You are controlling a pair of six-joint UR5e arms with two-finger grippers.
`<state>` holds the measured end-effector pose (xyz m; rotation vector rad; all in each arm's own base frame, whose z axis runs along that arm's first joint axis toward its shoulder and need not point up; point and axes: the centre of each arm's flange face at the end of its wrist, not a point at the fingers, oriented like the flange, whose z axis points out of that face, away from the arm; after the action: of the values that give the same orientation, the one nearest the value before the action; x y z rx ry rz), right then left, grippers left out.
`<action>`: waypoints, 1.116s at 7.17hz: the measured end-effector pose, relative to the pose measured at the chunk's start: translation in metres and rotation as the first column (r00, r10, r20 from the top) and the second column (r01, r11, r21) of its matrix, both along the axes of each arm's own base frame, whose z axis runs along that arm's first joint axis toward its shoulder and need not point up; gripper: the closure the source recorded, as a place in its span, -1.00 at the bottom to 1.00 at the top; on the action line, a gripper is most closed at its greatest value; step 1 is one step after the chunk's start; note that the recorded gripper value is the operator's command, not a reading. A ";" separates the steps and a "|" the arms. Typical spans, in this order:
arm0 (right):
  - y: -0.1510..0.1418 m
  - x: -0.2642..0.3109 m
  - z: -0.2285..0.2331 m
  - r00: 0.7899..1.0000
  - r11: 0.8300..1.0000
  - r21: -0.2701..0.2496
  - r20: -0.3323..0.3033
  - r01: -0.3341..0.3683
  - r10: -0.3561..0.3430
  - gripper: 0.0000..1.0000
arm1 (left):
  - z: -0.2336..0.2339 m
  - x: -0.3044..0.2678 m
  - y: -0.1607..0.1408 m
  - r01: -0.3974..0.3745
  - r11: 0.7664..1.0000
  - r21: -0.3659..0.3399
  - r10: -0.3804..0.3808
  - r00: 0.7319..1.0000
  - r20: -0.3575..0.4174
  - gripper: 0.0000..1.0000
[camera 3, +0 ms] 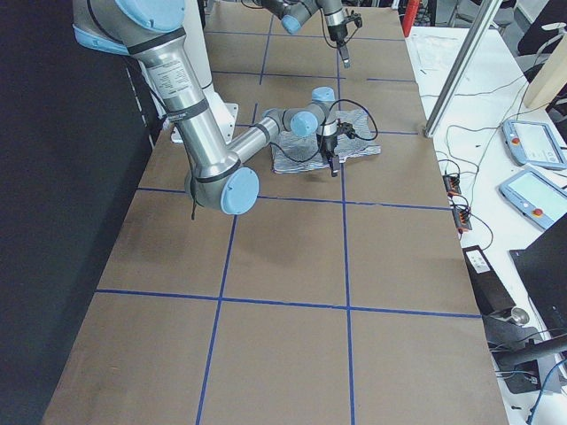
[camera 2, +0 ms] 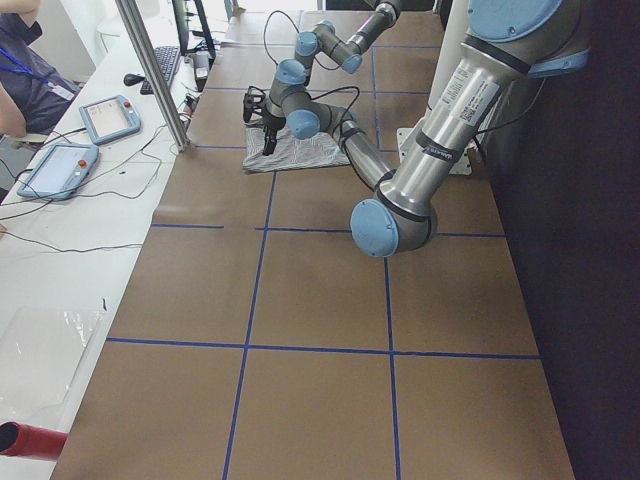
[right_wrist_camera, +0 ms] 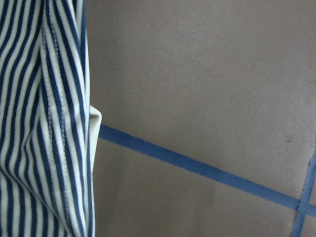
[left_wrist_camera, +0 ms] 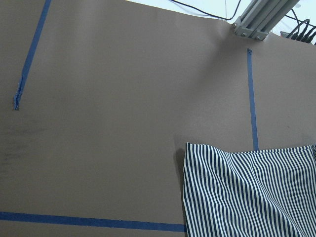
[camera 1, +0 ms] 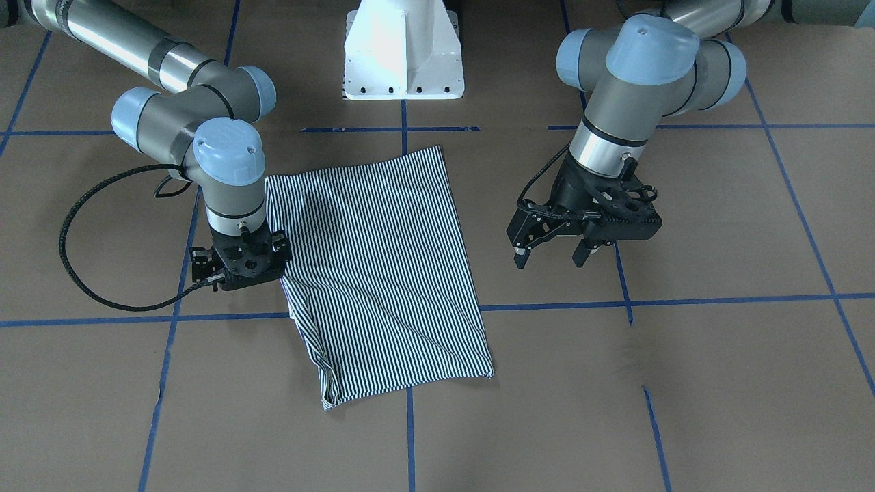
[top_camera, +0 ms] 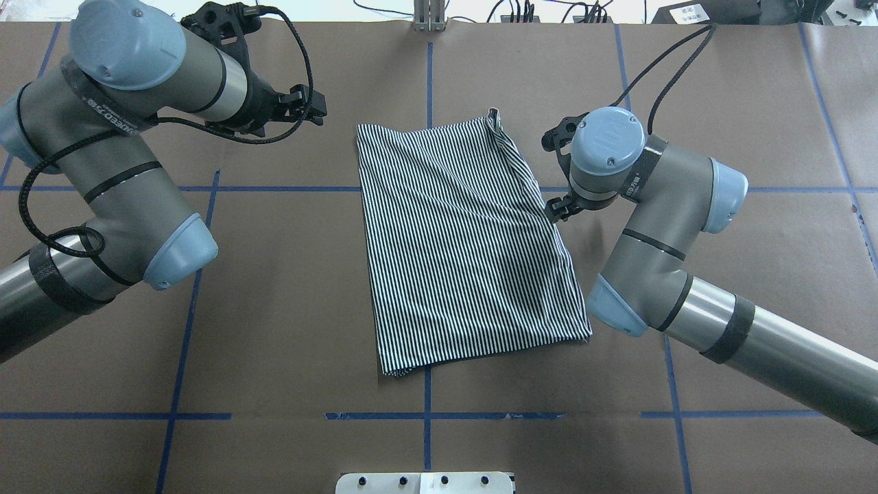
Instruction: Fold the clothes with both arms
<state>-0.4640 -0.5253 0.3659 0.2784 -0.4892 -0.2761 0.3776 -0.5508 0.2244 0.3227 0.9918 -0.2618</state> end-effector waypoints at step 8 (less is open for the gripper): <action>-0.100 -0.069 -0.117 0.998 0.999 0.018 0.059 -0.037 0.036 -1.00 | -0.047 -0.040 0.018 0.029 0.997 0.076 -0.023 0.997 -0.071 -1.00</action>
<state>-0.5329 -0.6252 0.2488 0.3142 -0.5386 -0.2375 0.3372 -0.5324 0.1776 0.3992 1.0691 -0.2603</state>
